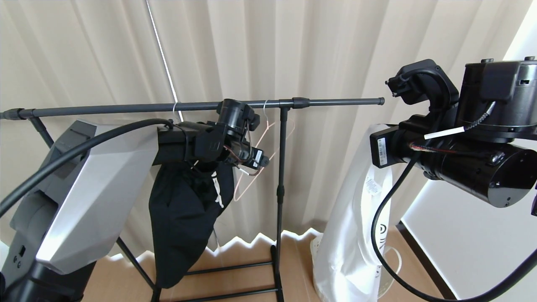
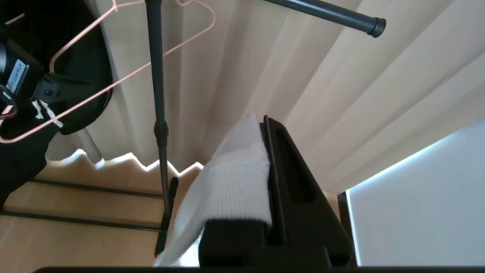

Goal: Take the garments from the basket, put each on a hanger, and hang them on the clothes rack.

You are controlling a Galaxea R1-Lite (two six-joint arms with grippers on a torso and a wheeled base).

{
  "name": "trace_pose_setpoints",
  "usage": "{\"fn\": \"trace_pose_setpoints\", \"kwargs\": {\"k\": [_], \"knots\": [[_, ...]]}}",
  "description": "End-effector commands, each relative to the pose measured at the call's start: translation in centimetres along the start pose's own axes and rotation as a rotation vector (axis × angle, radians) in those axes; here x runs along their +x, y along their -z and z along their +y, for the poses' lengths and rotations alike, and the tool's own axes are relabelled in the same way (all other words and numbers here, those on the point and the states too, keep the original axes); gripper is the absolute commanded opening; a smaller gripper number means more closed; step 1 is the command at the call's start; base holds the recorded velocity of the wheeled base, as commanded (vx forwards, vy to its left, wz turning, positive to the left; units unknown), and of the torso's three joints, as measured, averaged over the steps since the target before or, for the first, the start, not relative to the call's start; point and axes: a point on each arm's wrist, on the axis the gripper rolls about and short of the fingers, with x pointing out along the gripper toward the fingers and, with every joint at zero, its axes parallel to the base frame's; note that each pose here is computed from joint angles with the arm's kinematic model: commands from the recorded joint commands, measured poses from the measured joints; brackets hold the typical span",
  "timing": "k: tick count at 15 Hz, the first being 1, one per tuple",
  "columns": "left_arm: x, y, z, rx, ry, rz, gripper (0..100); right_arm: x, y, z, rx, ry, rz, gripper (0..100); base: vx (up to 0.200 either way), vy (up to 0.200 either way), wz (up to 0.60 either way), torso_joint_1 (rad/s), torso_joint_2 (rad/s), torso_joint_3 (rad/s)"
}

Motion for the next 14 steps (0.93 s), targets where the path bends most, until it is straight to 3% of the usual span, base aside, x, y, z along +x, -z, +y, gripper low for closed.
{"fn": "trace_pose_setpoints", "kwargs": {"k": [1, 6, 14], "knots": [[0.8, 0.6, 0.2, -0.003, -0.006, 0.014, 100, 0.1, 0.1, 0.1, -0.001, 0.000, 0.002, 0, 0.000, 0.000, 0.00, 0.000, 0.00, 0.000], [1.9, 1.2, 0.5, -0.008, -0.013, 0.026, 100, 0.1, 0.1, 0.1, -0.001, 0.000, 0.002, 0, 0.000, 0.000, 0.00, 0.000, 0.00, 0.000], [3.3, 1.7, 0.3, -0.016, -0.017, -0.015, 100, 0.0, 0.1, 0.0, -0.015, 0.003, 0.002, 0, 0.000, 0.000, 0.00, 0.000, 0.00, 0.000]]}}
